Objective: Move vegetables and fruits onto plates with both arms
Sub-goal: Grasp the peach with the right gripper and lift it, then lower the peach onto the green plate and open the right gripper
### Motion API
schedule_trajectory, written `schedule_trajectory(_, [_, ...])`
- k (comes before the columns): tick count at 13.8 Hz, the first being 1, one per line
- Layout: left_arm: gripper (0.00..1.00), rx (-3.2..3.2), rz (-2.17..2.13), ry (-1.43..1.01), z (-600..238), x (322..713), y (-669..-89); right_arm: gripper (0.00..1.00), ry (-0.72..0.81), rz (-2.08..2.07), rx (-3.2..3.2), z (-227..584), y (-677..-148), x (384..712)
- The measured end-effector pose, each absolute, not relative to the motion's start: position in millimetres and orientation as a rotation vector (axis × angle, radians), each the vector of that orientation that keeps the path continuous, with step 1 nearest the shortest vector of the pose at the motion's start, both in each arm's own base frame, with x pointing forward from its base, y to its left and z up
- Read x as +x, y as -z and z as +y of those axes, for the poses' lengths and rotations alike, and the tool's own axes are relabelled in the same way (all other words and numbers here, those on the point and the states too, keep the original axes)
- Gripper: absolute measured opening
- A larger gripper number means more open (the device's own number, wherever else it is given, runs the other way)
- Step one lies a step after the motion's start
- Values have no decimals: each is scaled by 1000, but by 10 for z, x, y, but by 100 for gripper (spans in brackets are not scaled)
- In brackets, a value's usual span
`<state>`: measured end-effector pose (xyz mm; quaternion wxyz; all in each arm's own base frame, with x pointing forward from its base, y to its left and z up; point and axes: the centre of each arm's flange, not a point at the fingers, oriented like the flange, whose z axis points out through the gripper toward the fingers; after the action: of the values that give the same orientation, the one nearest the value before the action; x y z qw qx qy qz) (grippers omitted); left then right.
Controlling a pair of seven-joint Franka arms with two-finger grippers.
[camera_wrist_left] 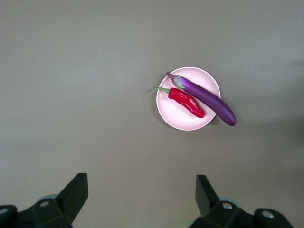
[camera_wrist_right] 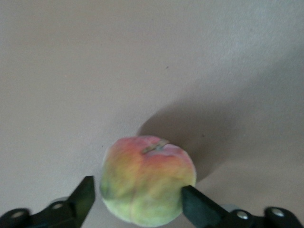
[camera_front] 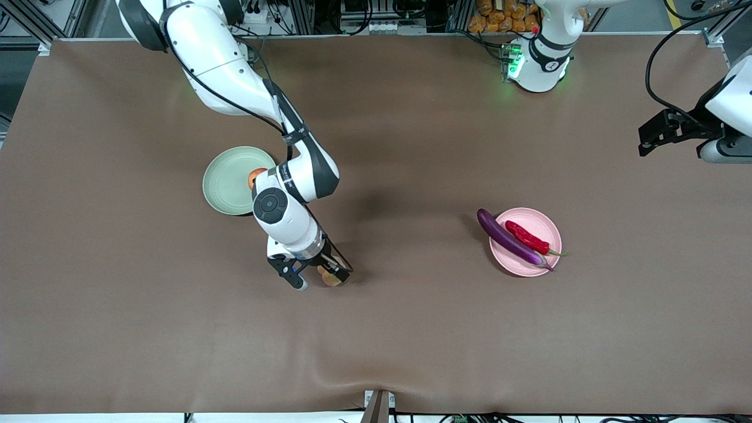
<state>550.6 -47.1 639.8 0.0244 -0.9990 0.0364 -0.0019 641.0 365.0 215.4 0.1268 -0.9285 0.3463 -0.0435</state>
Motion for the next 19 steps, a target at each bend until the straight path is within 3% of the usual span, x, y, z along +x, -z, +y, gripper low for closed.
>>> schedule_trajectory(1, [100, -3091, 113, 4, -473, 5508, -6392, 71, 133, 1006, -2701, 3647, -2168, 6421])
schedule_trajectory(6, [100, -3091, 106, 3, -448, 5512, -6389, 70, 82, 1020, -2732, 3576, -2193, 6464])
schedule_trajectory(13, [100, -3092, 98, -8, -417, 5535, -6350, 70, -376, 945, -2923, 2950, -3187, 6652])
schedule_trajectory(16, [100, -3092, 94, -9, -403, 5537, -6348, 70, -459, 883, -3050, 2447, -3478, 6474])
schedule_trajectory(19, [100, -3092, 92, -9, -394, 5538, -6347, 70, -540, 768, -3147, 2034, -3329, 6059])
